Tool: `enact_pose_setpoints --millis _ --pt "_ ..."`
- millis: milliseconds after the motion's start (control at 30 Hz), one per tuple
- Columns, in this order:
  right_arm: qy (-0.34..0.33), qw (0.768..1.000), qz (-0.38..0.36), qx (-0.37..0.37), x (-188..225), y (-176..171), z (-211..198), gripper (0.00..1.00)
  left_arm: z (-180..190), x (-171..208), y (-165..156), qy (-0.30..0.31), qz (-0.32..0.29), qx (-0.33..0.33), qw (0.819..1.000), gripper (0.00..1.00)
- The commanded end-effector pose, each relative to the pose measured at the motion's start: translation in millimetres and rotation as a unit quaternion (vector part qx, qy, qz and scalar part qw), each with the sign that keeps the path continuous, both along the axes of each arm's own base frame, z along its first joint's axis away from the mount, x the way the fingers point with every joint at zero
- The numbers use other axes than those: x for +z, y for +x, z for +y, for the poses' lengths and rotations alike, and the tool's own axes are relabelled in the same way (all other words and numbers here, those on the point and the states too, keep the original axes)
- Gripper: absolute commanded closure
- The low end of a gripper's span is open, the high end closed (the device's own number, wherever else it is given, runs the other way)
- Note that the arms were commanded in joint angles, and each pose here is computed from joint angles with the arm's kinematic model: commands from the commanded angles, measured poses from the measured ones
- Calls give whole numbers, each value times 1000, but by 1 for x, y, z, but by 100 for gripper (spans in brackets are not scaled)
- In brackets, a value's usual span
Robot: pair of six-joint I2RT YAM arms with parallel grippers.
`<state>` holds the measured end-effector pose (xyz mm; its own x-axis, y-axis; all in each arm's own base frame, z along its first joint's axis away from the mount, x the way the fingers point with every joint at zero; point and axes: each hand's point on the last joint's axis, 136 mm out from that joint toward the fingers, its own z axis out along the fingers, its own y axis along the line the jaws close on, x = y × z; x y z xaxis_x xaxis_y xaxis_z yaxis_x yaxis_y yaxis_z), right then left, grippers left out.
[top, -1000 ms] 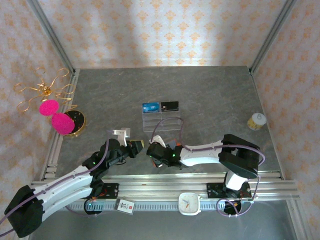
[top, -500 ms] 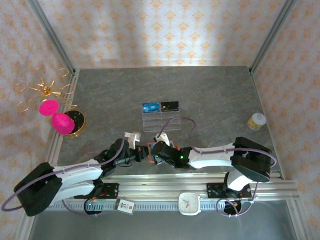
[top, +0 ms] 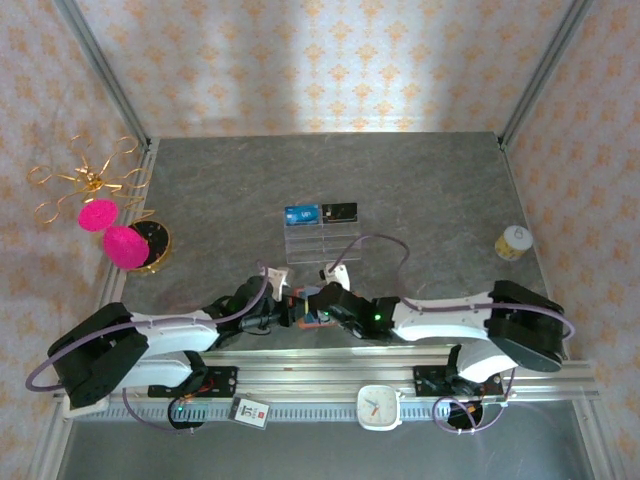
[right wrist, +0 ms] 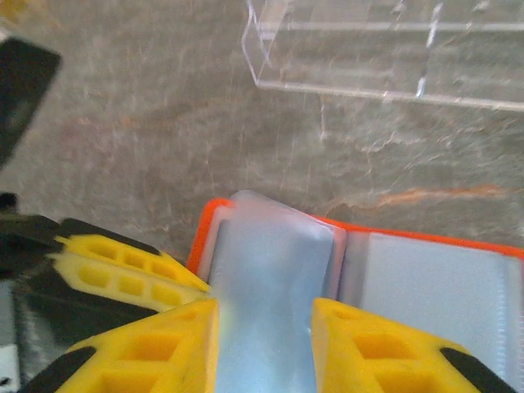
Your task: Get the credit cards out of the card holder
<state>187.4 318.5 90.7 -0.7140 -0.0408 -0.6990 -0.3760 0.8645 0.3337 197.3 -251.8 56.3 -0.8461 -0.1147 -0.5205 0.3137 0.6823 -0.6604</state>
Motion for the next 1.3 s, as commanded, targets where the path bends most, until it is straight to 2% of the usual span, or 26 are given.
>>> enact_pose_setpoints --millis 0,167,333,433,533,600,767,867,967,1133,1267 --pt "11 998 -28 -63 16 10 -26 67 -20 20 5 -13 -18 -23 999 99" --pt "29 994 -43 -100 27 10 -56 67 -37 25 5 -6 -15 -47 999 99" --pt "51 990 -51 -125 35 8 -81 67 -66 7 0 -9 20 -89 996 100" --pt "62 990 -43 -117 34 4 -86 75 -75 -4 2 8 31 -97 995 100" --pt "77 994 -14 -79 24 -3 -80 91 -71 -9 7 19 32 -87 995 100" --pt "97 994 25 -48 11 -4 -73 98 -69 -9 7 18 32 -85 996 100" --pt "140 986 87 19 -3 -6 -50 100 -65 -3 5 9 23 -82 996 100" --pt "138 984 102 41 -6 -5 -37 100 -66 -6 4 10 27 -86 996 100" --pt "112 985 131 31 -27 -4 -37 100 -66 -7 3 9 27 -88 996 100" --pt "42 986 159 -26 -68 -1 -61 100 -59 -2 6 1 24 -79 997 100" --pt "16 986 158 -56 -79 0 -77 100 -33 3 8 -1 15 -43 999 100"
